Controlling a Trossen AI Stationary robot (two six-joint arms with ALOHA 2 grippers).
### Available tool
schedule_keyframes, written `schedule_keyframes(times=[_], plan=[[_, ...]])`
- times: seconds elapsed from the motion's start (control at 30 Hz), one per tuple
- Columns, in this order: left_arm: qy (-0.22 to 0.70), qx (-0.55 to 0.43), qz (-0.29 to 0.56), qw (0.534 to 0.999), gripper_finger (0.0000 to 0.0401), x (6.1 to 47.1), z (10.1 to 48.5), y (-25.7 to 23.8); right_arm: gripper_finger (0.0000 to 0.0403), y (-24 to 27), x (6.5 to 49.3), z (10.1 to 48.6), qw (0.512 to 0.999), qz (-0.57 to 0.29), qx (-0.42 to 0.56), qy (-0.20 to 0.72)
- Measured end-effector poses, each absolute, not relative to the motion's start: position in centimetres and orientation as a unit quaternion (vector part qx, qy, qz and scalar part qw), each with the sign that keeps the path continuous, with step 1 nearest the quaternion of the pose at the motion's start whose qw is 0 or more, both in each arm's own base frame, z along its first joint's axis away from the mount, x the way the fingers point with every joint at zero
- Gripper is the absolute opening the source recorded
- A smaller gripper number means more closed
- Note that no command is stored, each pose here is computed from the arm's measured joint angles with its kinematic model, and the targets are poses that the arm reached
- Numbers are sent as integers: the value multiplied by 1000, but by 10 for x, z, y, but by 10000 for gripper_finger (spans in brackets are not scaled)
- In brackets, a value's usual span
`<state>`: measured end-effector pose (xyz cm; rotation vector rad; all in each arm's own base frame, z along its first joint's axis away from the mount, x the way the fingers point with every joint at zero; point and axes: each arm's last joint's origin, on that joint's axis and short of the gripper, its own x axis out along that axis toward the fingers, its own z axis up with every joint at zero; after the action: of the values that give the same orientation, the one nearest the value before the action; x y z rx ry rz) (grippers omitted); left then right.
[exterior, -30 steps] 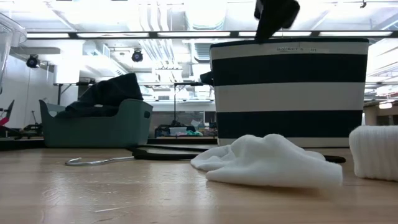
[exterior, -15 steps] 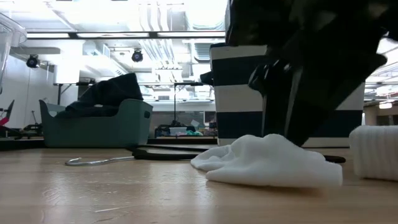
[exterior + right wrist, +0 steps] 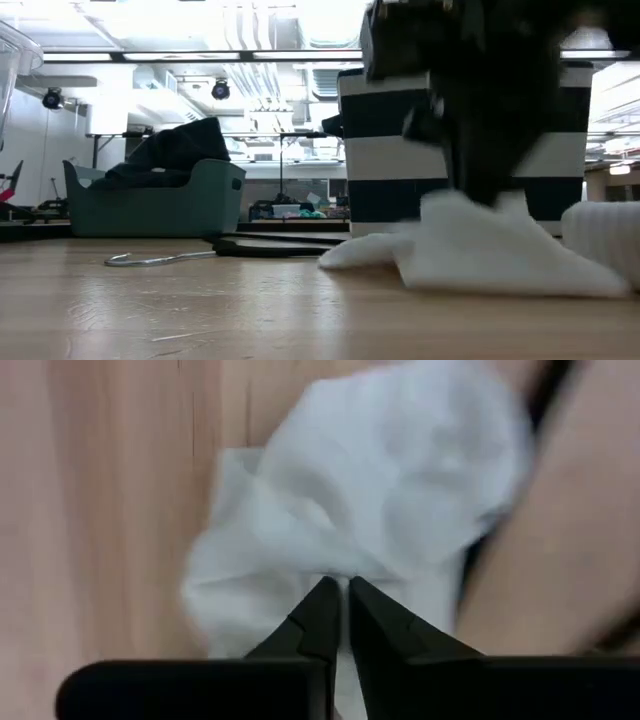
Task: Pick & Place Cloths
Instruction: Put the white sock into the transparent bin
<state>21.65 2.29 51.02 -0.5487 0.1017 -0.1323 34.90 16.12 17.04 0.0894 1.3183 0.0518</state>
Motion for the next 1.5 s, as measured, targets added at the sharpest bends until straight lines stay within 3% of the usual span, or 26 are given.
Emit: schedule_keyframes(times=[0.23,0.47,0.67,0.97,1.5], plan=[[73,-299,-62,949,163,229,500,21,11,135,334,250,838,14,113,534],[38,-222,-126,966,163,251,494,-3,10,111,306,342,894,-14,216,391],[25,-171,-99,980,163,271,482,-17,9,96,285,399,908,-23,294,298],[47,-133,-124,982,163,303,462,-34,9,92,281,445,926,-36,320,195],[83,-174,-137,972,162,319,447,-42,8,90,283,462,946,-36,295,131]])
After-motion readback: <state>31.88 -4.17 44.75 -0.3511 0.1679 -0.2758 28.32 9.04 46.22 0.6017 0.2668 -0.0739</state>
